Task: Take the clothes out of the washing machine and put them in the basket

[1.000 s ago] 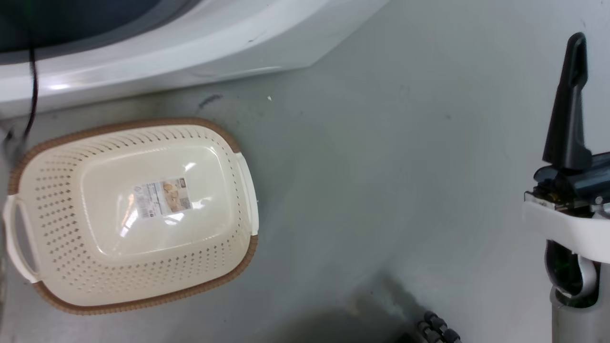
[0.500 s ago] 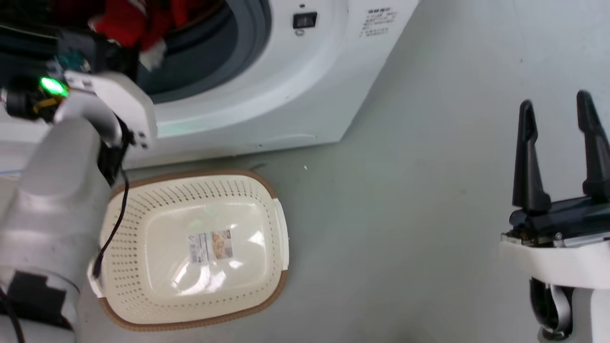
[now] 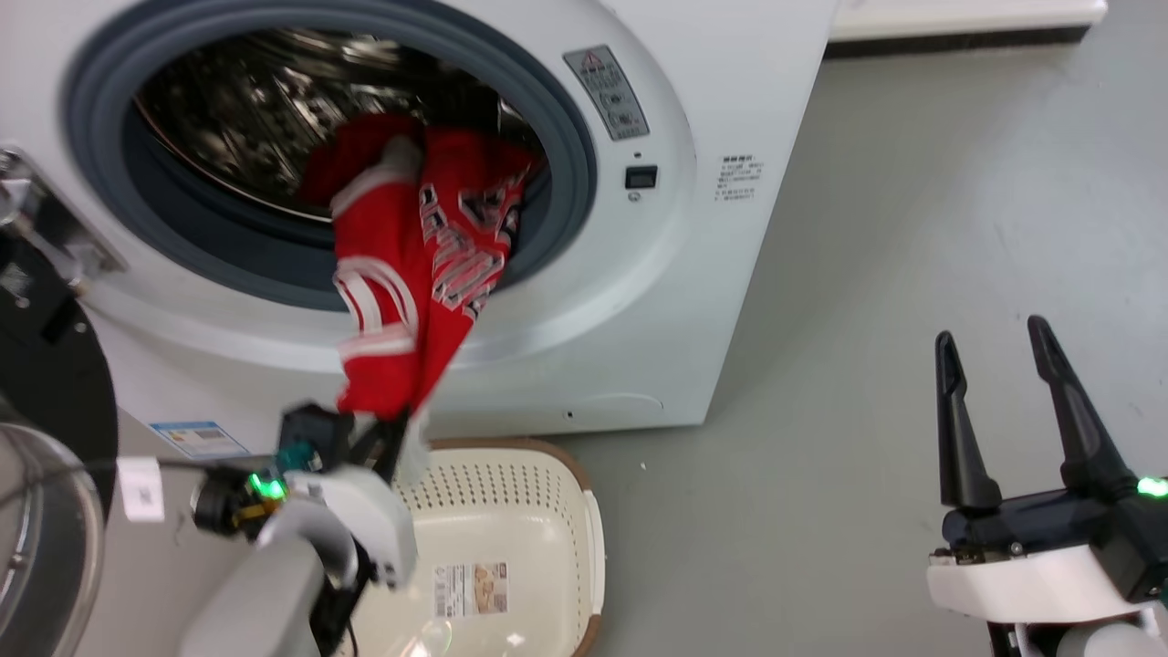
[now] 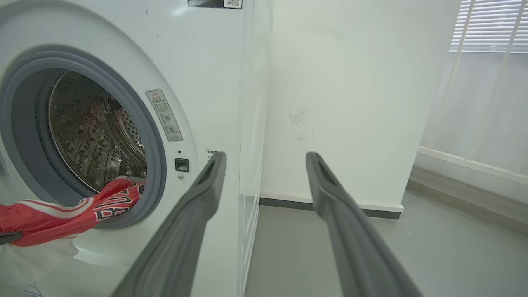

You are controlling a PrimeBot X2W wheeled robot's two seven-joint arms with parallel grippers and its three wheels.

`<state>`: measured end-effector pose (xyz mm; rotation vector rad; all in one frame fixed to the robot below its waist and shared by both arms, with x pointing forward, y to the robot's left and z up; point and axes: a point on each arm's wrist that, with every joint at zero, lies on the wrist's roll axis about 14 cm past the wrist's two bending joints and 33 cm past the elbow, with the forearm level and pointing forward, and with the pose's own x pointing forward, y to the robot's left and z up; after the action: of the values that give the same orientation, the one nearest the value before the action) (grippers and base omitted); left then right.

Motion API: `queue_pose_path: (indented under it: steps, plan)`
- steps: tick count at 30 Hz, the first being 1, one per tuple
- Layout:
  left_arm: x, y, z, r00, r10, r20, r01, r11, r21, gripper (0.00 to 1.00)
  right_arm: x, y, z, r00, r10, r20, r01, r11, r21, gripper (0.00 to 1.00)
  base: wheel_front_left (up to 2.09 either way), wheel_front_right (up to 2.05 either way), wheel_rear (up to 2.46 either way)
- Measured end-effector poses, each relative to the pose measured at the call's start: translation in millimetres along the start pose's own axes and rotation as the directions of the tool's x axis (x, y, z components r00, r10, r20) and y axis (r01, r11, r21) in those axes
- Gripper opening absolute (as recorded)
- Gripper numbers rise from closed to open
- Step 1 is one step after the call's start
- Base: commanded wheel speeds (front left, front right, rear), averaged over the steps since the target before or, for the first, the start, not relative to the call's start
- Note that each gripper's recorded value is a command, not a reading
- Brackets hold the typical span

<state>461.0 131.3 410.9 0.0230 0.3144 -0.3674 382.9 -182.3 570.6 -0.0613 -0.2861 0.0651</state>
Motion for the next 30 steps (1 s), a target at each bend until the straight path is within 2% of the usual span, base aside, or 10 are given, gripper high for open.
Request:
queue_pose_path:
  steps: [9,14,23,30]
  plan:
    - [-66,-39,-36,0.998,-0.028,-0.053,0.024,0.998,-0.063,0.00,-19,17,19,0.998,0.043,0.036,-0.044,0.999,0.015,1.00,0.00,0.00,0.00]
    - [-90,-42,-61,0.993,-0.018,-0.117,0.011,0.998,-0.057,0.00,-24,23,26,0.997,0.059,0.052,-0.060,0.998,0.021,1.00,0.00,0.00,0.00]
    - [-92,-37,-96,0.975,0.017,-0.224,-0.038,0.995,-0.089,0.00,-22,16,17,0.999,0.040,0.027,-0.041,0.999,0.015,1.00,0.00,0.00,0.00]
    - [-72,-38,-133,0.937,0.024,-0.347,-0.087,0.982,-0.167,0.00,3,13,11,0.999,0.038,0.034,-0.038,0.999,0.004,1.00,0.00,0.00,0.00]
